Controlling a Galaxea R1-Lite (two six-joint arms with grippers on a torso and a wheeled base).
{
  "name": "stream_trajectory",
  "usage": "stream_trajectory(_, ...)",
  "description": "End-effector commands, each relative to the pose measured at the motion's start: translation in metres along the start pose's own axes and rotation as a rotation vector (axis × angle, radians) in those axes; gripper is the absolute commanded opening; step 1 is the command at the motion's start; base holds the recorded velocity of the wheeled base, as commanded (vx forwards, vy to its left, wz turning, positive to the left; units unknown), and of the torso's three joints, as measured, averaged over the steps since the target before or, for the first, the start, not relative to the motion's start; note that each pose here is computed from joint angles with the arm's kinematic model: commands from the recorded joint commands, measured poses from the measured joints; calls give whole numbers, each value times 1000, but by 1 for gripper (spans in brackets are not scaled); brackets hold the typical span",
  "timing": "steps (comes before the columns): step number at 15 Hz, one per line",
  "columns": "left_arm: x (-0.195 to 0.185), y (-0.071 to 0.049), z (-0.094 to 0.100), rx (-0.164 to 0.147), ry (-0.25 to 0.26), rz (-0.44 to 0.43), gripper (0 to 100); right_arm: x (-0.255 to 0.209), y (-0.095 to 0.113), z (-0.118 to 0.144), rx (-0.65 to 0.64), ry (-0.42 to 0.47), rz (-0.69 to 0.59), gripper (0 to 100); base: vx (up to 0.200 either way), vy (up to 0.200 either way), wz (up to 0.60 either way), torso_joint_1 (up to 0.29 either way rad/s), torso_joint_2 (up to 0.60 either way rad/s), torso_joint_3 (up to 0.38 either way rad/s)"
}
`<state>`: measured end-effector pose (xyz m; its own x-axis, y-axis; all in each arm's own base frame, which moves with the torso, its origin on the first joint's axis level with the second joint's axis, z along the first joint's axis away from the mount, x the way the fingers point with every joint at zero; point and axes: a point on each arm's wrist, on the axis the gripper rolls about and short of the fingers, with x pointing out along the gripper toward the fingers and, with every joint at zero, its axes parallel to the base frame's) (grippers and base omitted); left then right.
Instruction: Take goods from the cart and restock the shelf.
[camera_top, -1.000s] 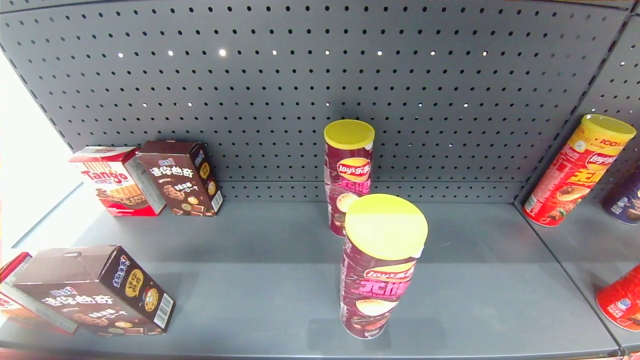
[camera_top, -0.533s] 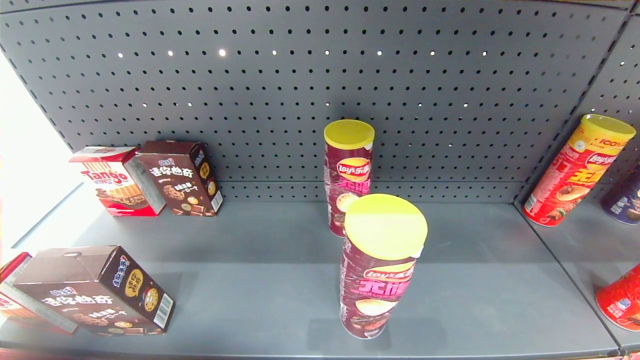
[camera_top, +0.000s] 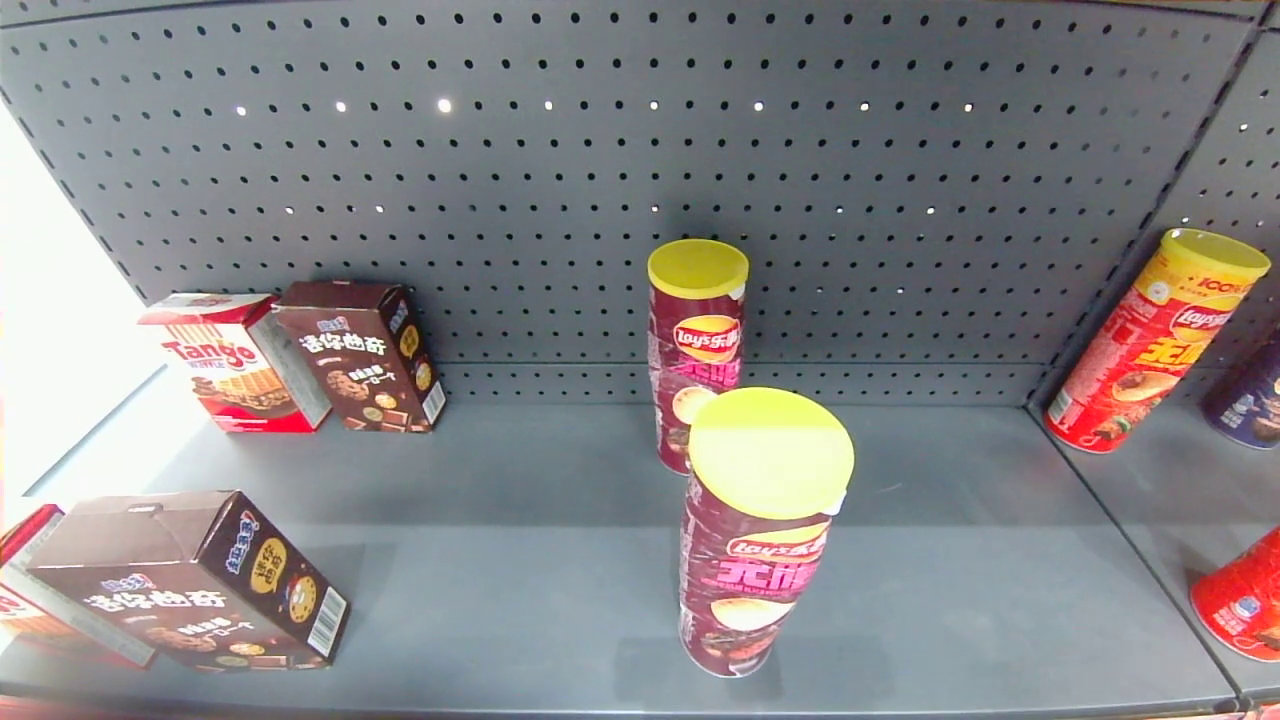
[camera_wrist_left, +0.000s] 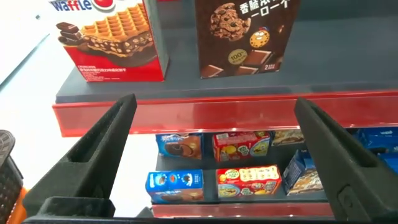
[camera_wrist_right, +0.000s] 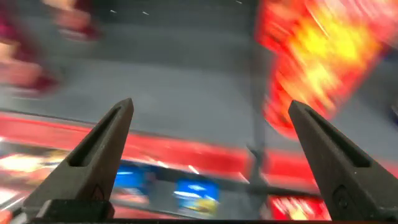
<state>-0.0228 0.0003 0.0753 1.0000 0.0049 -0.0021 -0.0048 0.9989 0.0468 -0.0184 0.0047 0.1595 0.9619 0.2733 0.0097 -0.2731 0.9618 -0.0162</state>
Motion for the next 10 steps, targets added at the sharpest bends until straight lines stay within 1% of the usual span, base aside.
stream_trajectory(1, 0, 0, 0, -1, 1, 1, 100, 39, -4, 54, 24, 98, 279, 100, 0, 0, 0, 0, 0, 0)
stream_trajectory(2, 0, 0, 0, -2, -1, 1, 100, 49, -3, 51, -10, 144, 378, 100, 0, 0, 0, 0, 0, 0)
stream_trajectory(3, 0, 0, 0, -5, -1, 1, 100, 57, -2, 47, -31, 186, 439, 100, 0, 0, 0, 0, 0, 0)
stream_trajectory(4, 0, 0, 0, -5, -1, 1, 100, 63, 0, 45, -43, 213, 472, 100, 0, 0, 0, 0, 0, 0)
stream_trajectory(6, 0, 0, 0, -7, -1, -8, 100, 82, 7, 40, -77, 297, 528, 100, 0, 0, 0, 0, 0, 0)
stream_trajectory(7, 0, 0, 0, -13, -1, -16, 100, 89, 12, 37, -92, 333, 553, 100, 0, 0, 0, 0, 0, 0)
stream_trajectory(10, 0, 0, 0, -16, -1, -17, 100, 106, 19, 30, -119, 391, 567, 100, 0, 0, 0, 0, 0, 0)
